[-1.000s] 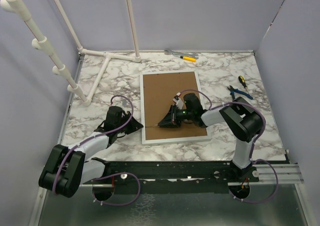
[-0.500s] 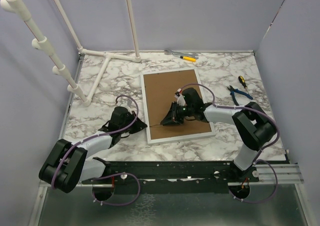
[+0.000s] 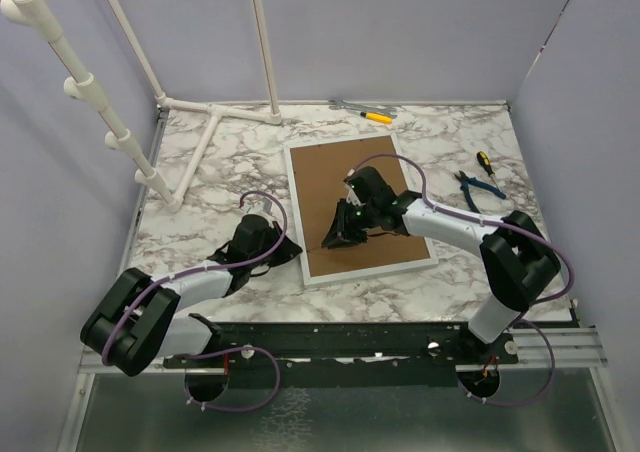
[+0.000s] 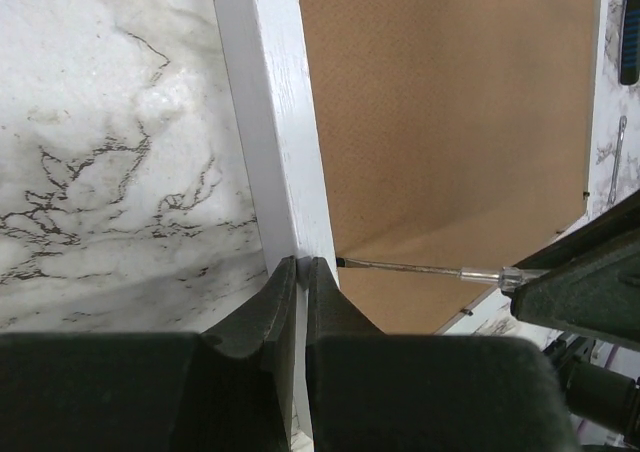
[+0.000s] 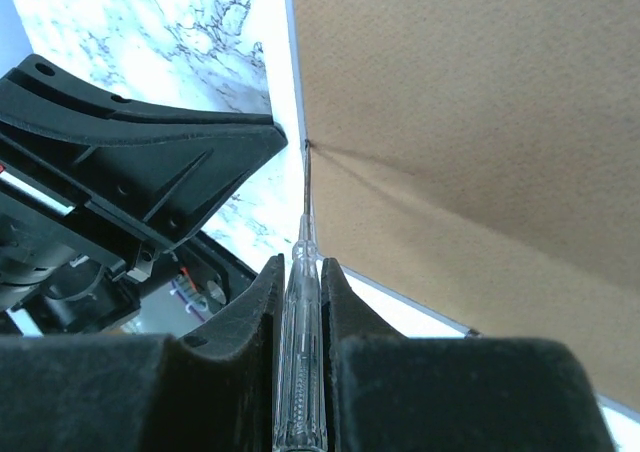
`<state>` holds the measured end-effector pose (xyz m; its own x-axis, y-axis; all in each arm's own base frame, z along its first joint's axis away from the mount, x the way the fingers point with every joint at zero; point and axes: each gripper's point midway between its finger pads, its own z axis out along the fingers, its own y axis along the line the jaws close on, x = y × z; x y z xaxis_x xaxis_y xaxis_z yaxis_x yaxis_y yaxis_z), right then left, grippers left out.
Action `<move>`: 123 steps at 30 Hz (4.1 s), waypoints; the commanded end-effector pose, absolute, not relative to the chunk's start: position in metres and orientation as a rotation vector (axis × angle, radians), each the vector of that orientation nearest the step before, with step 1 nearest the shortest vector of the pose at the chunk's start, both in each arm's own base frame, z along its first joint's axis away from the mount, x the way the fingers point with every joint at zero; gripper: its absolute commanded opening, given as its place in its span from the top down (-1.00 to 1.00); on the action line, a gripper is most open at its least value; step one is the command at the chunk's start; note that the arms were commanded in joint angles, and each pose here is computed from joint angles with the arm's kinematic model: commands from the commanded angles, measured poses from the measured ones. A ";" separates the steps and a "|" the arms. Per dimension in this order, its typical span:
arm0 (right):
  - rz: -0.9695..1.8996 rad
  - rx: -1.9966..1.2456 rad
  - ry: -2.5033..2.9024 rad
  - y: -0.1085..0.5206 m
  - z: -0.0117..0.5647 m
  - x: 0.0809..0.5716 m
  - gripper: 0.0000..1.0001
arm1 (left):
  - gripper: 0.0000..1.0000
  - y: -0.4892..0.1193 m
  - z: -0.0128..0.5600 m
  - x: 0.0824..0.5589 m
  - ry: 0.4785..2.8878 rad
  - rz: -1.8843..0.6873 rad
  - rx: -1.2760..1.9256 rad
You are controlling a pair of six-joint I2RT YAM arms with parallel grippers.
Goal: Take the photo out of the frame
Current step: Release the photo frame item from the photo frame, then adjust the screwdriver.
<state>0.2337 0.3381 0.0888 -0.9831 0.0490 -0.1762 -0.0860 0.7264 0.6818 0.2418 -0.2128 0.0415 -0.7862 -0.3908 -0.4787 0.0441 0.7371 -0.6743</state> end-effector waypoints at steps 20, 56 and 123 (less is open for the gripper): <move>0.858 -0.297 2.671 0.415 0.134 0.196 0.99 | 0.92 -0.261 0.050 0.211 2.372 -1.126 -0.166; 1.497 -0.297 2.527 0.300 0.083 0.239 0.99 | 0.74 -0.242 0.057 0.219 2.347 -0.985 -0.191; 1.318 -0.293 2.467 0.264 0.174 0.214 0.04 | 1.00 -0.329 0.146 0.212 1.402 -0.652 1.167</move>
<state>0.2006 0.2611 0.1588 -0.9545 -0.1149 -0.2752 -0.2903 0.5701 0.7686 0.2070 -0.3247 0.1363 0.1674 0.2954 -0.9406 0.9099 0.3211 0.2628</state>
